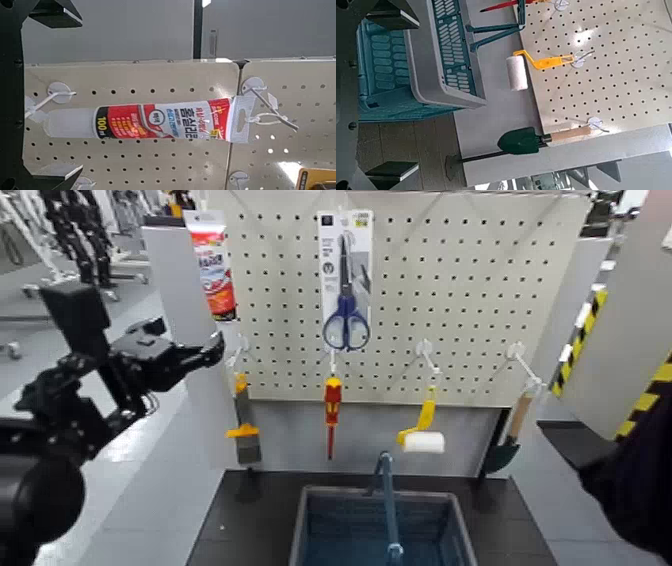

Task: Put the red glue tube into the crate.

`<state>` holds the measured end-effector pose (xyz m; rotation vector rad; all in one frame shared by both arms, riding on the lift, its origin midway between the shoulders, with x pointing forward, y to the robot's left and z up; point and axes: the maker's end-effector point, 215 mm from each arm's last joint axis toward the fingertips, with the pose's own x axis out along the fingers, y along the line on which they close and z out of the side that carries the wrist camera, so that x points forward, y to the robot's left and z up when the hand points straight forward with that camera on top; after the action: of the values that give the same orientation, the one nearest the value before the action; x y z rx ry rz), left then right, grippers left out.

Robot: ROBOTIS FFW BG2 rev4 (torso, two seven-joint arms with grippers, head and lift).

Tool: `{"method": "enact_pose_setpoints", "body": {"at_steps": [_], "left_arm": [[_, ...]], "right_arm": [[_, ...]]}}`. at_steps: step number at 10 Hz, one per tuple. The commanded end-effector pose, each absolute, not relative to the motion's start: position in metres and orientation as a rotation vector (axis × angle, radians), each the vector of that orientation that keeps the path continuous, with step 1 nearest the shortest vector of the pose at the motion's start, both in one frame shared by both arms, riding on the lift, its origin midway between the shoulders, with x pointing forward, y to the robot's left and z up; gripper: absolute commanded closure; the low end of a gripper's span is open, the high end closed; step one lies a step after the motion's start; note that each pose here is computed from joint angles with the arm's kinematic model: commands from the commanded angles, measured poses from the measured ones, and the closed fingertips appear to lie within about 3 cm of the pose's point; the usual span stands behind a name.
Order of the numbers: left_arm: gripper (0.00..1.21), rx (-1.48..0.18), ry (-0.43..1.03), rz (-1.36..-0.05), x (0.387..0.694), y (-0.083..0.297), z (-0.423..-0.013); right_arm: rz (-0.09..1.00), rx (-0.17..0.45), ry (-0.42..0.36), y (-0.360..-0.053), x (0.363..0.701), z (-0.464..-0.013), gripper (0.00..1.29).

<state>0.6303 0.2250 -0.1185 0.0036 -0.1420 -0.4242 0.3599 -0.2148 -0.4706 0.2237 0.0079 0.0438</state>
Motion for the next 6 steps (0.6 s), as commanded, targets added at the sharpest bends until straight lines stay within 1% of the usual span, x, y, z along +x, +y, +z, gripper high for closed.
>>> {"method": "enact_pose_setpoints", "body": {"at_steps": [1, 4, 6], "left_arm": [[0.04, 0.0, -0.159, -0.499, 0.649, 0.219, -0.098], [0.07, -0.027, -0.155, -0.643, 0.66, 0.193, -0.082], [0.07, -0.027, -0.111, -0.748, 0.663, 0.176, -0.083]], "right_arm": [[0.044, 0.228, 0.007, -0.212, 0.361, -0.47, 0.06], [0.044, 0.227, -0.002, -0.212, 0.362, -0.469, 0.06], [0.044, 0.227, -0.006, -0.213, 0.363, -0.467, 0.06]]}}
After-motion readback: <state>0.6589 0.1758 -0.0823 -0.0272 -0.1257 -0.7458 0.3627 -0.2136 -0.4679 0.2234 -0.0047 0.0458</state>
